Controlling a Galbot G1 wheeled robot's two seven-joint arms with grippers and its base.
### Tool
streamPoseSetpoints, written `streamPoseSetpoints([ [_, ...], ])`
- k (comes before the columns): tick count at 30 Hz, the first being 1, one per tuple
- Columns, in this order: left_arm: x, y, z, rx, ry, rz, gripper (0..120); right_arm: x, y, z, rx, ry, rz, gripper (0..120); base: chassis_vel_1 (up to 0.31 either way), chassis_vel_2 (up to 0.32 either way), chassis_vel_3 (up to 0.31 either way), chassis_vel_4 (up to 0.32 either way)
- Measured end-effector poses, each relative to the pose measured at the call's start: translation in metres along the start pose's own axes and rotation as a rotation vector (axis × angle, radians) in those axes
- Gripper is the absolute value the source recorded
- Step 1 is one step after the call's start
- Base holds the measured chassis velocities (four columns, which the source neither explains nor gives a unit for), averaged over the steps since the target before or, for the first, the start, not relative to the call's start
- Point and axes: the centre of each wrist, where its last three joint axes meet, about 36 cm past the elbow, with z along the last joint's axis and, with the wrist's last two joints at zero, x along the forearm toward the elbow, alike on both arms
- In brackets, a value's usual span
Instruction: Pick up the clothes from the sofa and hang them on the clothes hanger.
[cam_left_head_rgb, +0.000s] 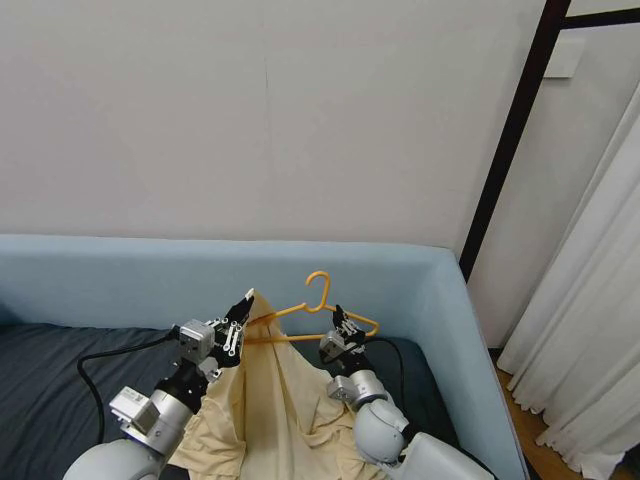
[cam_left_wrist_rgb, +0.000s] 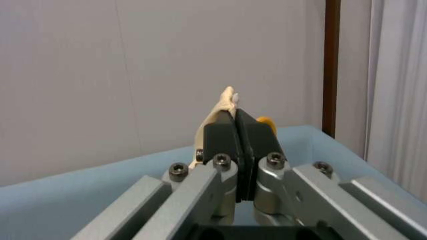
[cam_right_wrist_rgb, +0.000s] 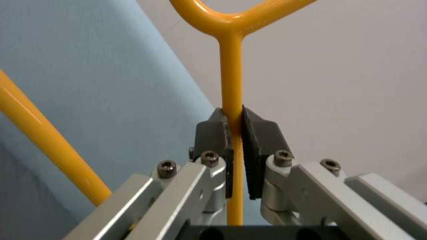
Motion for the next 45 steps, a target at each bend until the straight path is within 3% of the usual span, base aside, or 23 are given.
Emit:
streamPoseSetpoints([
  [4,-0.003,0.008,0.013,-0.014,0.025,-0.019,0,-0.002,-0.01,-0.005,0.009,-0.041,0.03,4,0.0,0.0,0.0,0.0],
  [7,-0.003,0.016,0.035,-0.03,0.072,-0.041,0,-0.007,-0.026,-0.013,-0.017,-0.061,0.065,4,0.0,0.0,0.0,0.0],
  [12,-0.003,0.016,0.051,-0.024,0.098,-0.053,0,-0.016,-0.043,-0.018,-0.063,-0.06,0.086,4,0.0,0.0,0.0,0.0],
  [26,0.0,0.005,0.038,-0.027,0.064,-0.023,0,-0.02,-0.035,0.0,0.009,0.056,0.082,4,0.0,0.0,0.0,0.0],
  [32,0.002,-0.004,0.034,-0.025,0.052,-0.028,0,0.005,-0.028,-0.003,0.054,0.117,0.069,4,0.0,0.0,0.0,0.0],
  [38,0.003,-0.019,0.048,-0.008,0.066,-0.045,0,0.028,-0.006,-0.02,0.044,0.081,0.002,4,0.0,0.0,0.0,0.0],
  [45,0.006,-0.021,0.05,-0.01,0.068,-0.045,0,0.041,0.018,-0.037,0.059,0.037,-0.057,4,0.0,0.0,0.0,0.0],
])
